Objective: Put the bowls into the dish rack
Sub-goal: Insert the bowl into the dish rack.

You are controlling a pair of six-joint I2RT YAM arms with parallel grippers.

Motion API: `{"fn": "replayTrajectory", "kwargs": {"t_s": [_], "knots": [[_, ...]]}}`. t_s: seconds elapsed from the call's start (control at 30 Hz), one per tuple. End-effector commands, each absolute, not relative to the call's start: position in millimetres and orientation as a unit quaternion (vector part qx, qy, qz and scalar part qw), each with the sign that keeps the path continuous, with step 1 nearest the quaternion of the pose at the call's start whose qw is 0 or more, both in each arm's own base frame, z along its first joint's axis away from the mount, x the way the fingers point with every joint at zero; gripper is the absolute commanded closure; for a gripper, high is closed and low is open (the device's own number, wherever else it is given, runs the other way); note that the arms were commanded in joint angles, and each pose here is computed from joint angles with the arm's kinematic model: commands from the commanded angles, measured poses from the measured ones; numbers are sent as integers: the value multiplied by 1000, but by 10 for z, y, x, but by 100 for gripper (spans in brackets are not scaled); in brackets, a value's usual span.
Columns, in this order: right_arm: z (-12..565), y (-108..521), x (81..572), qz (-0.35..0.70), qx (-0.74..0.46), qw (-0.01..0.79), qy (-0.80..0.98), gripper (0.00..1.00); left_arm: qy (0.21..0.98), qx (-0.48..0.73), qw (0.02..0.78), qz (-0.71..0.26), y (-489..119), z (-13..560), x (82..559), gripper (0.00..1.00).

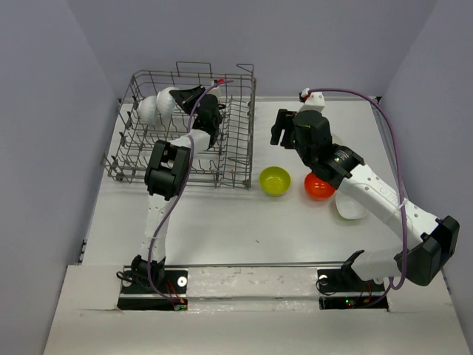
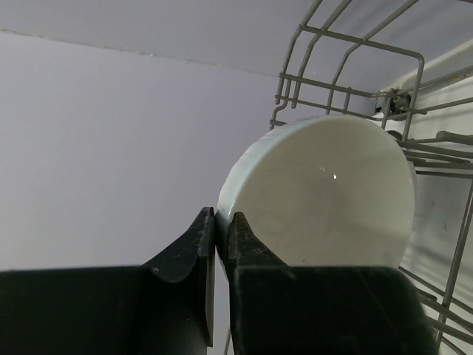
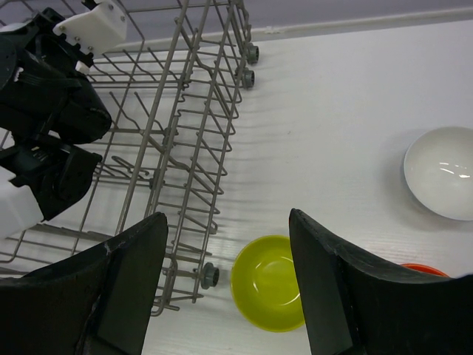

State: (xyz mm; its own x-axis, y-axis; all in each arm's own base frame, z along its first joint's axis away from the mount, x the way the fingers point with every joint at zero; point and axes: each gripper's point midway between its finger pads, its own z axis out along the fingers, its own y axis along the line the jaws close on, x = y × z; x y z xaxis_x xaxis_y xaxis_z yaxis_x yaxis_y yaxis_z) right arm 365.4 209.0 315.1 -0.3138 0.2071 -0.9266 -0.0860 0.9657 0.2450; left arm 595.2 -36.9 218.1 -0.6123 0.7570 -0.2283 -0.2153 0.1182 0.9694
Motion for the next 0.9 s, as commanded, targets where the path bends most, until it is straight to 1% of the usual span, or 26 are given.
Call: {"fn": "replayTrajectory", "kwargs": {"t_s": [0.0,0.2,0.33,0.43,0.53,0.73,0.87], "knots": [[3349,2143,3627,153,44,606,779,28,656,208,399,605,-412,1955,6014,100],[3335,2150,3627,154,43,605,780,28,661,181,408,603,-391,2062,6016,100],[3335,2150,3627,153,43,605,780,28,667,115,411,611,-256,2287,5955,100],[3340,2153,3623,155,42,605,780,28,667,89,408,617,-191,2450,5912,100],[3359,2154,3617,157,42,606,779,28,667,83,403,622,-173,2525,5880,100],[3316,2144,3608,153,38,603,782,28,669,94,375,635,-158,2476,5858,100],[3276,2131,3594,151,39,600,784,28,671,83,371,637,-142,2500,5851,100]]}}
